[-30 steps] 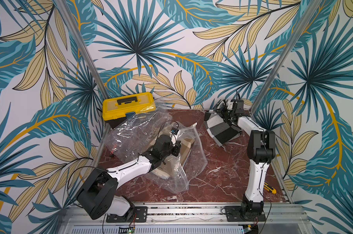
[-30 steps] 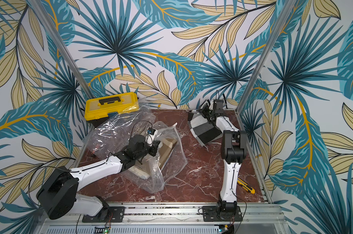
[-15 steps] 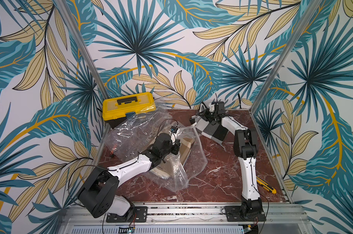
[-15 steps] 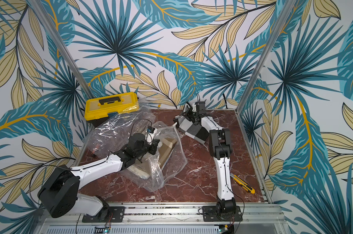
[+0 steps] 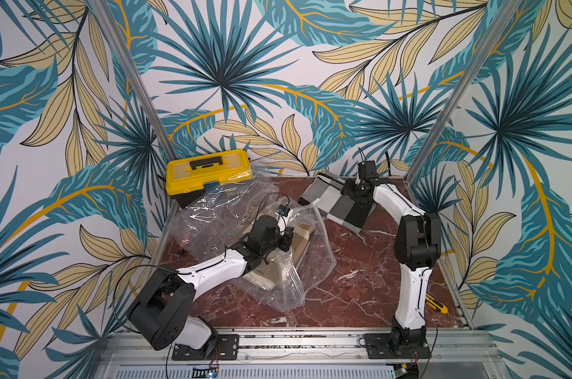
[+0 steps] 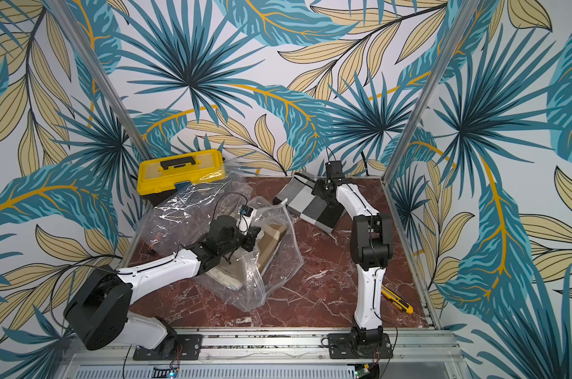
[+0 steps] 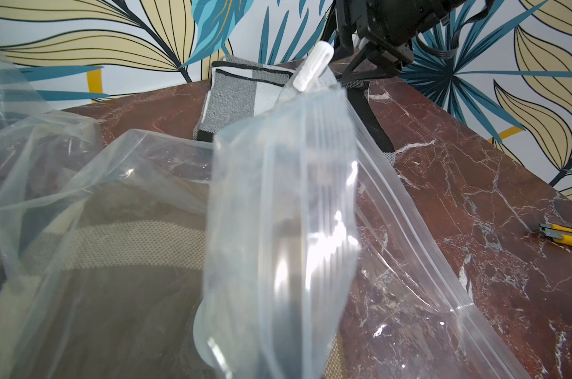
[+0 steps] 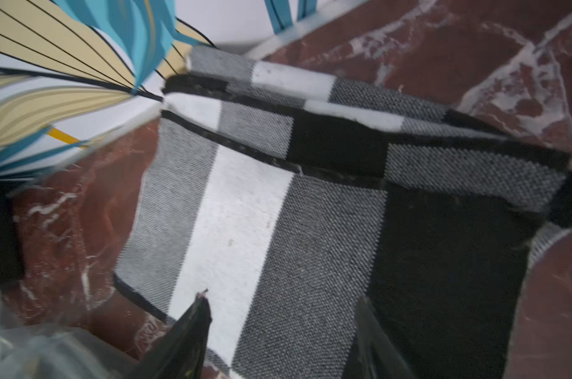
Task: Take the blanket out of the vacuum bag
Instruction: Place the blanket at the corner of the board.
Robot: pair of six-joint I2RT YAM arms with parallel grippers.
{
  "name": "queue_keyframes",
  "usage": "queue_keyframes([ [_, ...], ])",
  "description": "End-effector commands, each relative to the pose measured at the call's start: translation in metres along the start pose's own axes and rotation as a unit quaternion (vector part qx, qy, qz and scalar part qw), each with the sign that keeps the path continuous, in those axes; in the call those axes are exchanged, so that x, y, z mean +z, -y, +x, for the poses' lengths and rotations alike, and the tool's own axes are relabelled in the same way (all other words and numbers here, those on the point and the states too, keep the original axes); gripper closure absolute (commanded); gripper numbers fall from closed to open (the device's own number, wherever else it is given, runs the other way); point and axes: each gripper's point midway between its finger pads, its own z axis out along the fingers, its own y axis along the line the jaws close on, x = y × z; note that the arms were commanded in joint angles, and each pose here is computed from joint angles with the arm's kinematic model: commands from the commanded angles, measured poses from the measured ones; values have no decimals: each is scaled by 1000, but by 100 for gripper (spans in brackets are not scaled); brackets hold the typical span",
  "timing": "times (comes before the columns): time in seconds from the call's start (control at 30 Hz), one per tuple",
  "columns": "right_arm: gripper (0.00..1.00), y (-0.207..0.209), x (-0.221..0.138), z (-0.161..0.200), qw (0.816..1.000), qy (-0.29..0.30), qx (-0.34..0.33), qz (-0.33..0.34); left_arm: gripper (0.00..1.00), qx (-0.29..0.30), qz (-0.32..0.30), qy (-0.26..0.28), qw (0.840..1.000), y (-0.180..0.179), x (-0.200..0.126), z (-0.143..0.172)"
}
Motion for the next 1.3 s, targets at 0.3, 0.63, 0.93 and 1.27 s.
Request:
queue_keyframes([
  [0.3, 30, 81, 44, 75, 969, -188, -20, 158, 100, 2, 12, 59, 998, 8, -21, -45],
  [0.63, 30, 136, 27, 71, 949, -216, -54, 223, 100, 7, 20, 87, 996, 14, -43, -65],
  [0.93, 30, 155, 12, 8, 966, -126, -75, 211, 100, 17, 52, 94, 994, 28, -58, -77],
  [1.27, 30, 99, -98, -5, 984, 30, -86, 151, 100, 62, 163, 74, 982, 71, -73, -94],
])
